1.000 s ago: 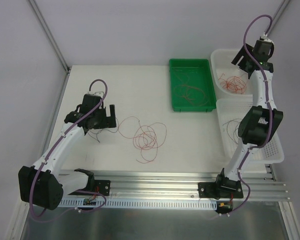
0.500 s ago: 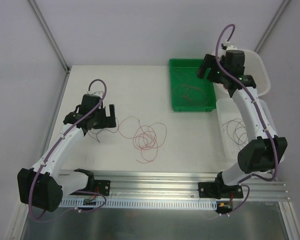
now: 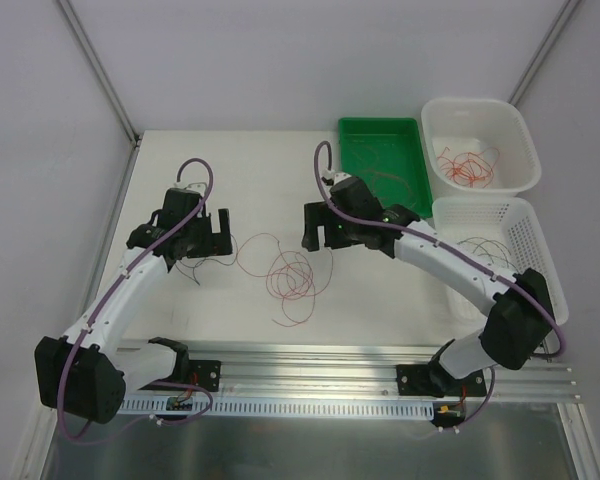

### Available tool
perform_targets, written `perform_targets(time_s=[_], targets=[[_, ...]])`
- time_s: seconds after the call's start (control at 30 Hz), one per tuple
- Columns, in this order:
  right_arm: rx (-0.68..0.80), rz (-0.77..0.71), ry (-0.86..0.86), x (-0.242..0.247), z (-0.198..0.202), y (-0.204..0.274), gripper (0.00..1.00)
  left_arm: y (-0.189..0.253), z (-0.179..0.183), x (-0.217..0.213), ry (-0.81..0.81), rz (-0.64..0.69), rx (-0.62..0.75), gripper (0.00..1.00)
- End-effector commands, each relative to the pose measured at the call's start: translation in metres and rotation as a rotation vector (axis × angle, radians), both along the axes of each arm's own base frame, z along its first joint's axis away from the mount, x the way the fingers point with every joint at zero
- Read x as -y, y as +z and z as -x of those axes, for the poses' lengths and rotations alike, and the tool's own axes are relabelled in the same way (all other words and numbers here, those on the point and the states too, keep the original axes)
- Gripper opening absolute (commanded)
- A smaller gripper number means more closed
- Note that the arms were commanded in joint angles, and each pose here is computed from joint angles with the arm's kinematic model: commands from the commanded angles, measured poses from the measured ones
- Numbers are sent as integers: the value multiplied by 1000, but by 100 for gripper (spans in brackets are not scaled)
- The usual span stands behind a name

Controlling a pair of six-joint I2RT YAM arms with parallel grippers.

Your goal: Untangle the cables

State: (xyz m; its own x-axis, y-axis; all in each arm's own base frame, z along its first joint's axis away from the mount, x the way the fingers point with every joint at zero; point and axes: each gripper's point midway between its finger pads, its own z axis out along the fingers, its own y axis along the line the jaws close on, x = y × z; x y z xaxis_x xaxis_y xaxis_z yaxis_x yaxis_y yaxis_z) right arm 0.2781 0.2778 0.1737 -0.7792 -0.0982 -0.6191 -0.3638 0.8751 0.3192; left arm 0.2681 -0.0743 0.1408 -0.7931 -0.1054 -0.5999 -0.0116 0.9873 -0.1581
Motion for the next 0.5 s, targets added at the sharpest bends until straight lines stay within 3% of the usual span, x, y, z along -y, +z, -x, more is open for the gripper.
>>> perform_targets(time_s=[0.0, 0.27, 0.47], targets=[[18, -7, -69, -20, -8, -9, 89, -7, 1, 0, -5, 1, -22, 99], [-111, 42, -33, -61, 2, -80, 72, -8, 2, 2, -10, 4, -29, 99], [-148, 72, 2, -73, 16, -107, 50, -9, 2, 4, -17, 17, -35, 99]])
